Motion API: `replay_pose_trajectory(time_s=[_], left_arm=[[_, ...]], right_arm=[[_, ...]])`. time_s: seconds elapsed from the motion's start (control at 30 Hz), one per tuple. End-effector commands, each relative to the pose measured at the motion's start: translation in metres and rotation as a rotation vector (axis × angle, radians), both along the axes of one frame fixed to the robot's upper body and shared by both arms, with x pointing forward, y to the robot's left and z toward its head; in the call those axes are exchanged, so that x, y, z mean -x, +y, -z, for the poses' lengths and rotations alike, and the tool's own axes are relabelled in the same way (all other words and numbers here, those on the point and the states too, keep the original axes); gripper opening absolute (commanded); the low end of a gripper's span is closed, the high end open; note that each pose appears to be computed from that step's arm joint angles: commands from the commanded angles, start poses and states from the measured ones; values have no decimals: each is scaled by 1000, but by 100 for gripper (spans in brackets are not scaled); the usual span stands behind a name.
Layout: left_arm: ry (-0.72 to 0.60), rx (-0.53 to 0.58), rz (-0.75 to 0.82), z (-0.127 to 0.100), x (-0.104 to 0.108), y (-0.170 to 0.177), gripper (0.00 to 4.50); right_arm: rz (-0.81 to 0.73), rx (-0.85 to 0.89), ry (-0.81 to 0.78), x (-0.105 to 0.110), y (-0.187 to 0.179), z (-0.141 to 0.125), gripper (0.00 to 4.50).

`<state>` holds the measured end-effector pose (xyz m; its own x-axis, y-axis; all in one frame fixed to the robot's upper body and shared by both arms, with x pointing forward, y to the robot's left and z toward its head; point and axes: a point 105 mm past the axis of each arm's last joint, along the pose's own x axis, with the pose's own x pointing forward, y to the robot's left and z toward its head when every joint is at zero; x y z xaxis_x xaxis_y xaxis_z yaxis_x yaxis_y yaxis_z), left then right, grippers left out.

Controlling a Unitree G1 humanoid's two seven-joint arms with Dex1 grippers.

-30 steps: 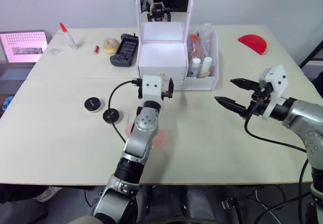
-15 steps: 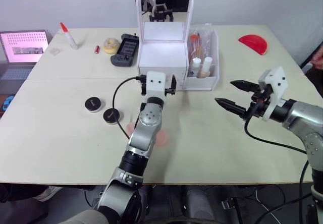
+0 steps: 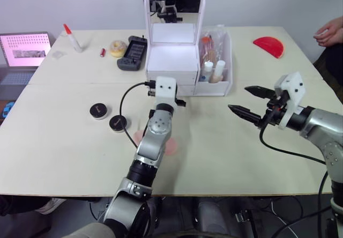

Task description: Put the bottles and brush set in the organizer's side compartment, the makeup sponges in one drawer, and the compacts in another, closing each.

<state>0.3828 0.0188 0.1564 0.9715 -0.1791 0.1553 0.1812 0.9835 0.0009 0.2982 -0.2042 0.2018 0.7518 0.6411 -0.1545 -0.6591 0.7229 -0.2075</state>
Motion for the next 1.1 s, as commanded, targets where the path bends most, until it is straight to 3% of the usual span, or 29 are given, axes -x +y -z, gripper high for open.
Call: replay_pose_trajectory(time_s=[0.03,0.3,0.7,1.1], left_arm=[[-65,29,35,-22,5,-11,29],[-109,-28,161,-23,32,-18,29],[-71,-92,230,-13,67,-7,29],[-27,-84,274,-7,77,-9,29]], right_arm=[[-12,-6,-57,4,3,-14,450],[-10,-2,-57,5,2,-15,450],[-23,7,-57,4,4,-17,450],[-27,4,-55,4,4,-17,450]])
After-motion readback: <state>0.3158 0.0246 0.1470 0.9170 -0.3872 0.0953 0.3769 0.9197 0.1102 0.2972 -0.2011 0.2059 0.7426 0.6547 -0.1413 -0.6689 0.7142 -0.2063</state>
